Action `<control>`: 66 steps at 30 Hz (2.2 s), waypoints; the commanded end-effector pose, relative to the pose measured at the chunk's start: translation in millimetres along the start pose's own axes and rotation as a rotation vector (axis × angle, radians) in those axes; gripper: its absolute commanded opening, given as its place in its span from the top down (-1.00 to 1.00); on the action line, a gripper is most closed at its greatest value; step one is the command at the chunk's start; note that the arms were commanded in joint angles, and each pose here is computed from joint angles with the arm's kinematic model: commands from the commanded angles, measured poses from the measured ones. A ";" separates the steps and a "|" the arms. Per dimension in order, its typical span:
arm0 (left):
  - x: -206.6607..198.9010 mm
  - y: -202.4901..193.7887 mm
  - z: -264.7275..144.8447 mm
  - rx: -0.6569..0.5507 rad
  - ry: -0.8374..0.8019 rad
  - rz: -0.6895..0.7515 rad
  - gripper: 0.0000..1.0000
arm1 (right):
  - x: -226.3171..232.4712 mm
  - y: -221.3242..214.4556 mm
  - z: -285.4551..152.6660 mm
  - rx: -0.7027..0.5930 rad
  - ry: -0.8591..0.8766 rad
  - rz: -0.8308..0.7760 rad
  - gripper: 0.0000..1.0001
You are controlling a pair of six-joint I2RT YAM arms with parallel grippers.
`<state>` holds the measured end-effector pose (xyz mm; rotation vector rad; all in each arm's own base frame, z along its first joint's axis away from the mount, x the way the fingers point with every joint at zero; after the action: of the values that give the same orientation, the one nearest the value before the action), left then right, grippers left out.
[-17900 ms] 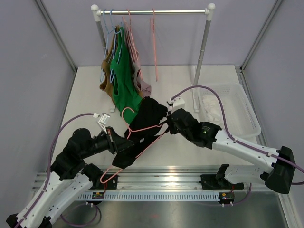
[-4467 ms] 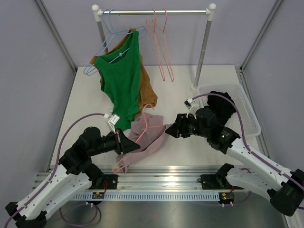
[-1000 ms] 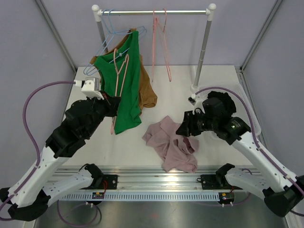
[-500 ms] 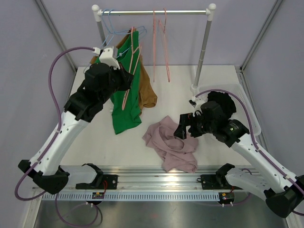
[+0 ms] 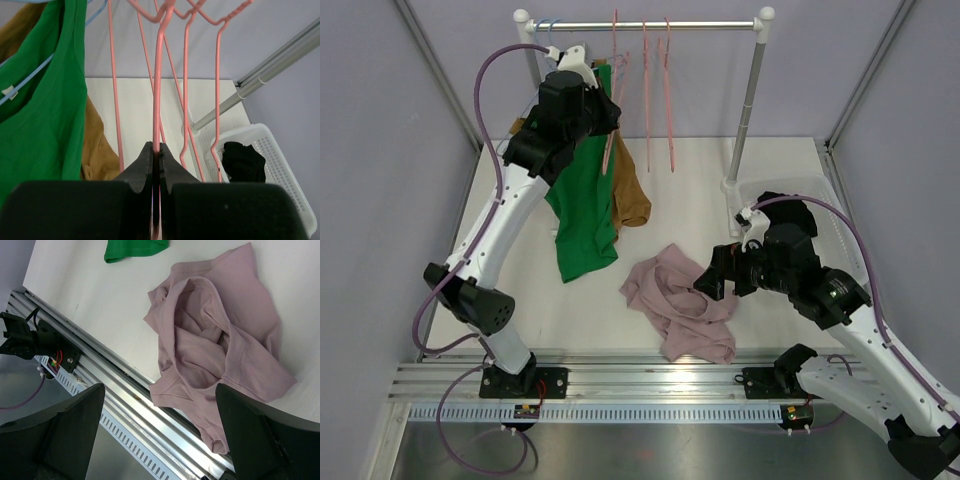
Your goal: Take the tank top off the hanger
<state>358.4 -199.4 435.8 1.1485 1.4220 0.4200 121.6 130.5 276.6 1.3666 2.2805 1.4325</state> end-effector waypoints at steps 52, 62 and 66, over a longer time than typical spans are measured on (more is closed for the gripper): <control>95.3 -54.2 -262.4 -0.108 0.129 0.120 -0.98 | 1.6 -116.0 210.4 0.590 -0.369 -0.173 0.01; 153.2 -95.0 -268.6 -0.307 0.287 0.181 -0.98 | 19.2 -22.1 132.4 0.276 -0.458 -0.203 1.00; 159.3 -100.0 -263.6 -0.316 0.310 0.183 -0.98 | 6.2 26.2 83.7 0.132 -0.594 -0.195 1.00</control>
<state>103.9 -23.3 313.9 1.1143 1.4928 0.8626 164.6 221.4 199.1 1.3173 2.2892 0.6613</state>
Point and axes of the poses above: each gripper's point midway between its finger pads, its own z axis out along the fingers, its own x axis along the line the jaws close on, y = z × x, the point moved 9 cm from there along -z, back along the fingers, and after that the axes turned 10 degrees about -z, right-handed, at the moved point
